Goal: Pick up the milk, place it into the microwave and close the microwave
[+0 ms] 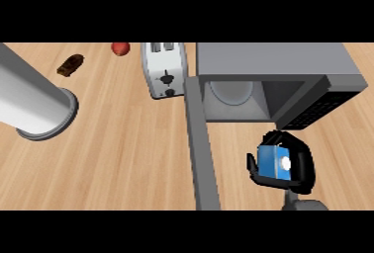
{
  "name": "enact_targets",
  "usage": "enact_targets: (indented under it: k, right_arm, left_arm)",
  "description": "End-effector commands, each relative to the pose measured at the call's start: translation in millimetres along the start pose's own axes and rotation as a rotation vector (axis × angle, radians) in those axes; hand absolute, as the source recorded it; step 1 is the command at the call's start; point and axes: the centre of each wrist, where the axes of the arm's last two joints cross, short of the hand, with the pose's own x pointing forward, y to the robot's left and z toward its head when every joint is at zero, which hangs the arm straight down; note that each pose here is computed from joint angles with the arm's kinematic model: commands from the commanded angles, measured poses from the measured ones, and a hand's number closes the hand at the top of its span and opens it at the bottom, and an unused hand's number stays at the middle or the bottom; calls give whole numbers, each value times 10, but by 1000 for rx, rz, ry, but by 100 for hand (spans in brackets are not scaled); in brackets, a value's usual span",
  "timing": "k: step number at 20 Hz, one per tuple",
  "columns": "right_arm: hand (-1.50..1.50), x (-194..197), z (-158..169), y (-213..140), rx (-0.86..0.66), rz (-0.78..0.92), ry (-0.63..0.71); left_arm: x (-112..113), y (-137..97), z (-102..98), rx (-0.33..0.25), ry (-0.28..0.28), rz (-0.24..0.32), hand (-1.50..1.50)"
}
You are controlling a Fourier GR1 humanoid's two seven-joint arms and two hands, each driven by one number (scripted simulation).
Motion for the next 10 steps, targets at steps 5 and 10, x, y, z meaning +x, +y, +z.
enact_targets:
  k: [5,10]
  right_arm:
    - [150,156,-294,464,4,90,18]
    - [150,-92,-531,618,-2,191,69]
  left_arm:
    - [29,150,23,7,0,-17,-150]
    - [132,57,93,-7,29,-1,-150]
